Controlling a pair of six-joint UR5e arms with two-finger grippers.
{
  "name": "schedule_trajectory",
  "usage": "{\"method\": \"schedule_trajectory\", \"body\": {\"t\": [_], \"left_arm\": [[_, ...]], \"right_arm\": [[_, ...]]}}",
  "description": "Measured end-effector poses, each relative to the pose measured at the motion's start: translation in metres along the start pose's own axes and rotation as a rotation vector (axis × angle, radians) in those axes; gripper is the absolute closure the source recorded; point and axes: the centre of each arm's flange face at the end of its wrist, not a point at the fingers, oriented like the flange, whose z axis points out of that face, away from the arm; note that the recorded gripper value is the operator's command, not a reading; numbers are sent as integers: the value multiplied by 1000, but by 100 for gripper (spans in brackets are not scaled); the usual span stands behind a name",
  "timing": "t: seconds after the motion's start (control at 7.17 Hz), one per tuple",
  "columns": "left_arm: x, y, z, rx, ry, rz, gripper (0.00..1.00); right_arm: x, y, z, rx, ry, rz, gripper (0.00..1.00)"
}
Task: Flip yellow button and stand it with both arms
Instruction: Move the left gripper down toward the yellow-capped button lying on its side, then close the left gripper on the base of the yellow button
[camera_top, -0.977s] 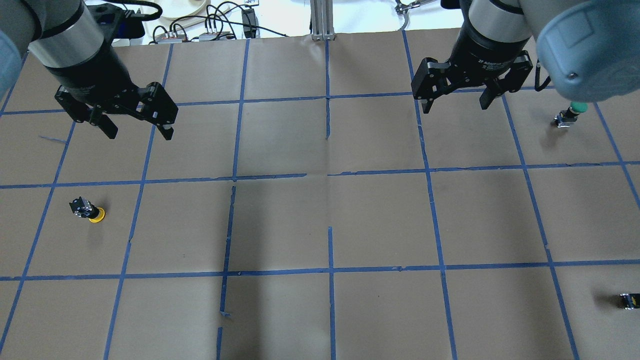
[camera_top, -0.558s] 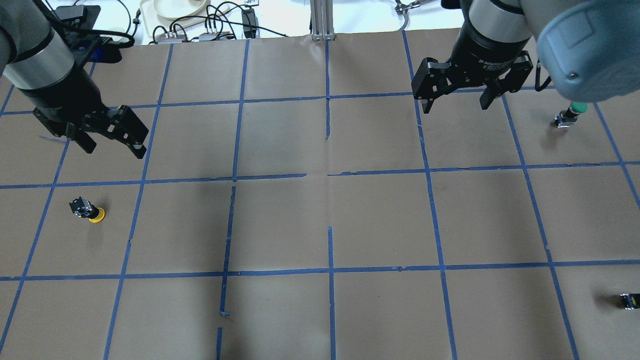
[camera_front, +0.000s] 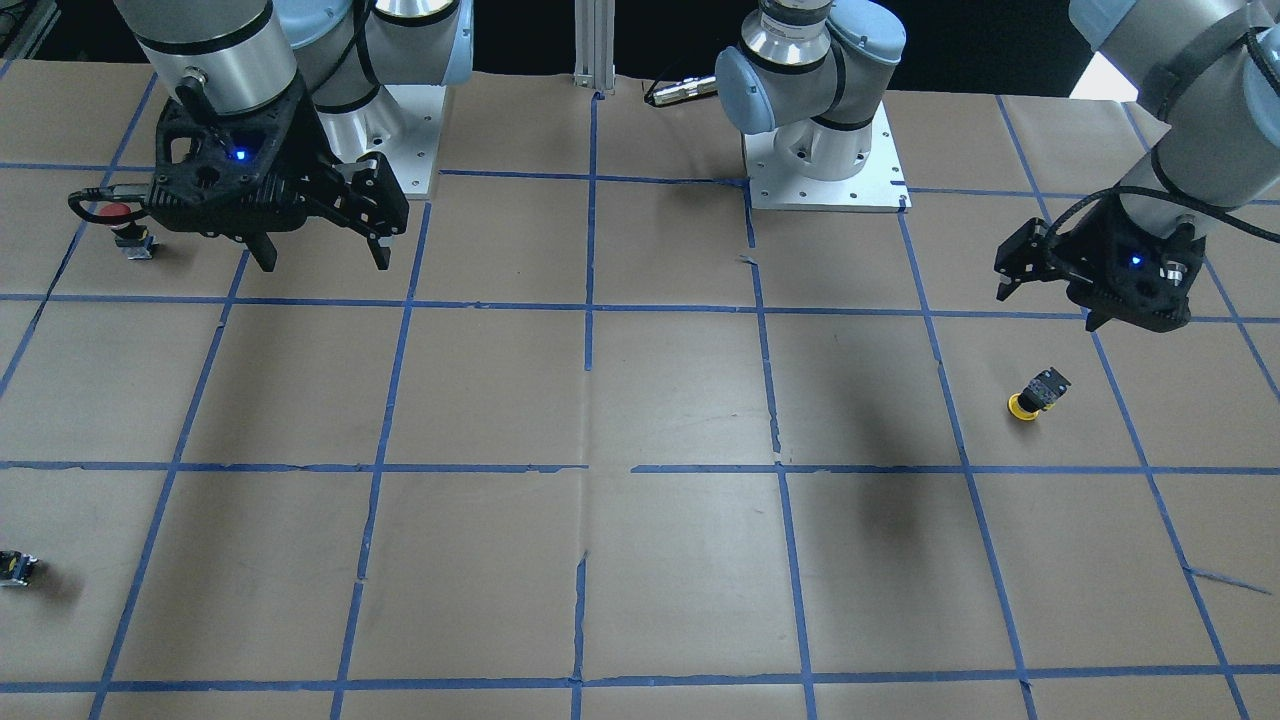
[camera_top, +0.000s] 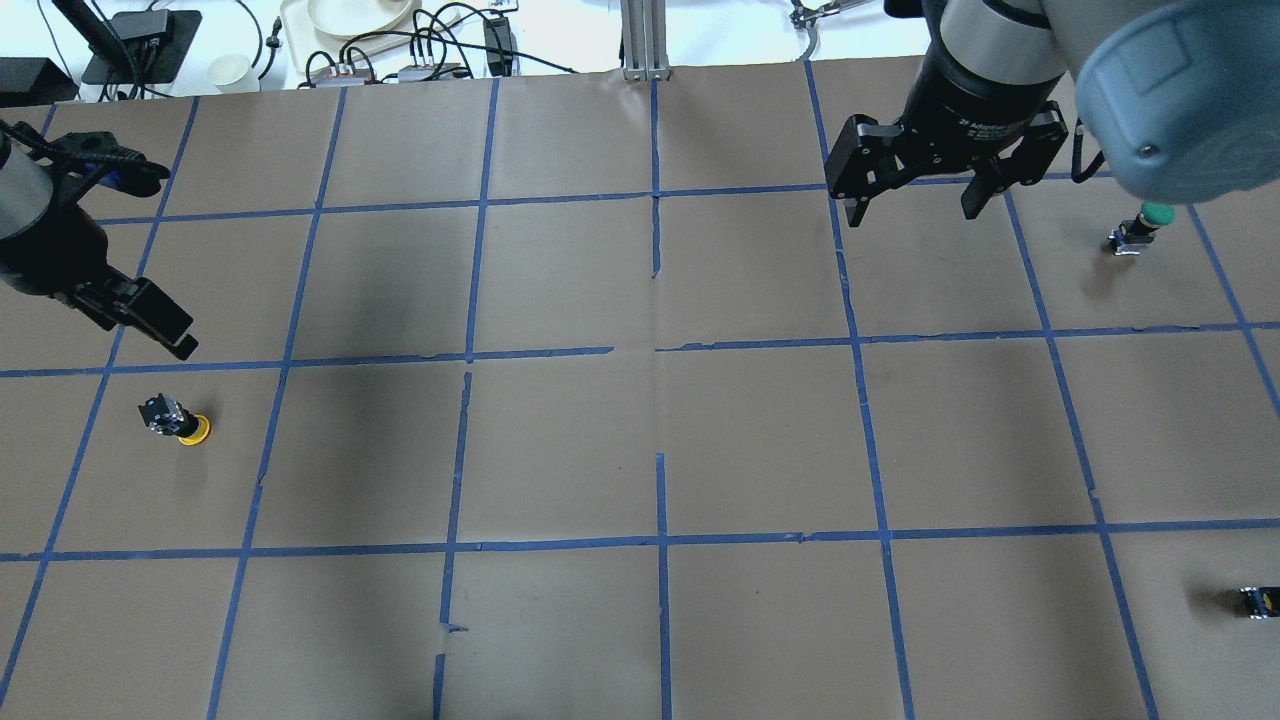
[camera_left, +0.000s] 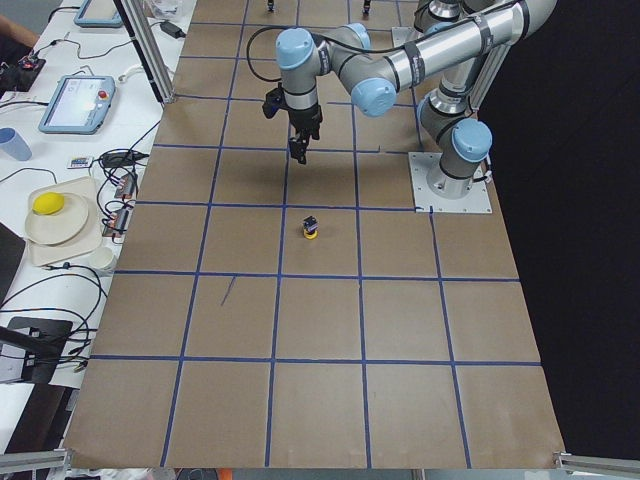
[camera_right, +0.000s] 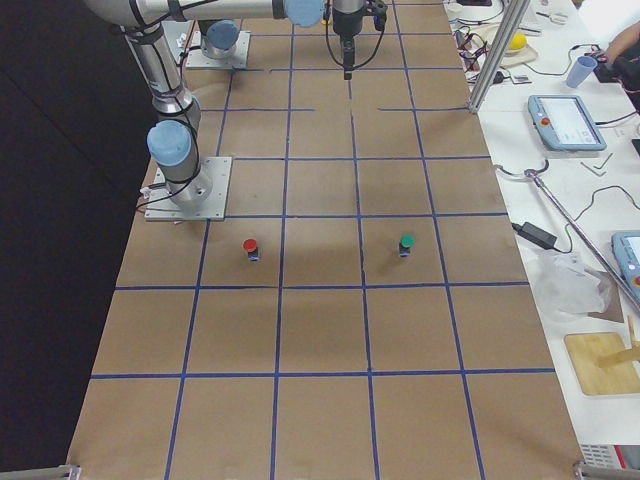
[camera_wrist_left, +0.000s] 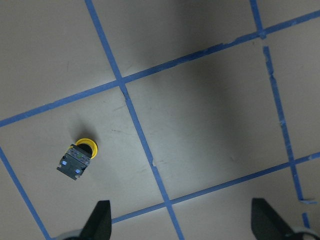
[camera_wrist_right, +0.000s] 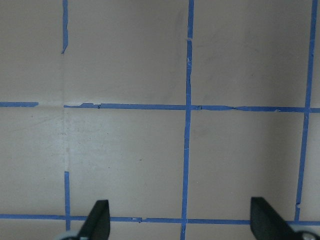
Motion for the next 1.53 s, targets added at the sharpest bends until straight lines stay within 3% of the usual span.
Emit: {"method": "schedule_trajectory", "body": {"t": [0.56, 0.84, 1.12, 1.4, 1.53], "left_arm": [[-82, 2, 77, -20, 3, 319, 2], [-97, 13, 119, -23, 32, 401, 3], [-96, 26, 157, 10, -27, 473, 4], [-93, 38, 179, 32, -25, 489, 22], [-95, 39, 178, 38, -29, 492, 36]], "right_arm": [[0, 0, 0, 0, 1, 0, 0], [0, 0, 0, 0, 0, 0, 0], [0, 0, 0, 0, 1, 0, 0], [0, 0, 0, 0, 1, 0, 0], [0, 0, 0, 0, 1, 0, 0]]}}
